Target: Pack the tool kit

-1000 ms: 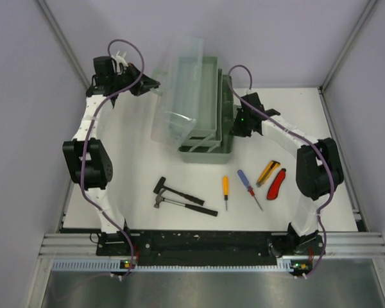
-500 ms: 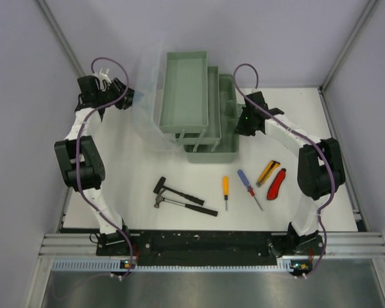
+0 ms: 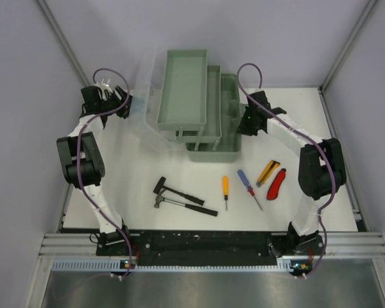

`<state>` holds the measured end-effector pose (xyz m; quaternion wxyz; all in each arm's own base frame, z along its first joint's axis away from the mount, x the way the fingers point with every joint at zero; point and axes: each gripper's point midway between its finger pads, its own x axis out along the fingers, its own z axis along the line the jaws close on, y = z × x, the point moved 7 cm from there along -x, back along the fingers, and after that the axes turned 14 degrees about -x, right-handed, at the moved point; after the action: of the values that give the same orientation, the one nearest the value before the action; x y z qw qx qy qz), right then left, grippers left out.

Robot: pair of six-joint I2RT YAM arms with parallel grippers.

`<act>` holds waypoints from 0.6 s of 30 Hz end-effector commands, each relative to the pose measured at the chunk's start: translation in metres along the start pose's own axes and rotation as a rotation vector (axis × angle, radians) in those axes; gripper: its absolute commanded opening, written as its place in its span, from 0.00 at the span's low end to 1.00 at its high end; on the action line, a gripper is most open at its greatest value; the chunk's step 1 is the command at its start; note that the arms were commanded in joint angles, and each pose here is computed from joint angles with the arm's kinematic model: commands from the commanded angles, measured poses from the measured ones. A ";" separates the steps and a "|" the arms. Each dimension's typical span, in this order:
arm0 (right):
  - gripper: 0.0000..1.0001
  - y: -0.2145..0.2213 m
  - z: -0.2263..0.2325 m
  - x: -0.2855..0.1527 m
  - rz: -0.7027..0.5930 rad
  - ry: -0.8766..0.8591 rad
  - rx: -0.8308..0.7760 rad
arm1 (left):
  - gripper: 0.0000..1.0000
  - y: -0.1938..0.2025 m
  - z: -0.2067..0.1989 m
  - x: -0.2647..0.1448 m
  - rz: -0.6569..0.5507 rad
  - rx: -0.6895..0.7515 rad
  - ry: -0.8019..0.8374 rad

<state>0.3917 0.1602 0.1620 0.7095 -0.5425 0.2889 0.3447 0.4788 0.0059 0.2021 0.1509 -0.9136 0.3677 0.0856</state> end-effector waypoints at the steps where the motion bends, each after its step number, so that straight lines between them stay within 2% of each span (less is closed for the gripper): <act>1: 0.07 -0.021 -0.021 -0.015 -0.074 0.078 0.089 | 0.58 -0.003 0.007 0.000 -0.023 0.079 -0.029; 4: 0.07 -0.024 -0.021 -0.017 -0.080 0.069 0.080 | 0.52 -0.002 0.027 0.001 -0.047 0.087 -0.114; 11: 0.07 -0.024 -0.020 -0.012 -0.069 0.052 0.074 | 0.34 0.012 0.070 0.008 -0.023 0.040 -0.184; 15: 0.07 -0.021 -0.021 -0.010 -0.059 0.054 0.075 | 0.33 0.017 0.085 0.010 -0.015 0.012 -0.205; 18: 0.07 -0.020 -0.024 -0.008 -0.053 0.056 0.082 | 0.33 0.017 0.096 0.008 -0.038 0.006 -0.292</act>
<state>0.3950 0.1474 0.1623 0.7102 -0.5421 0.2958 0.3381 0.4672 0.0208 0.1031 0.1799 -0.9020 0.3328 0.2081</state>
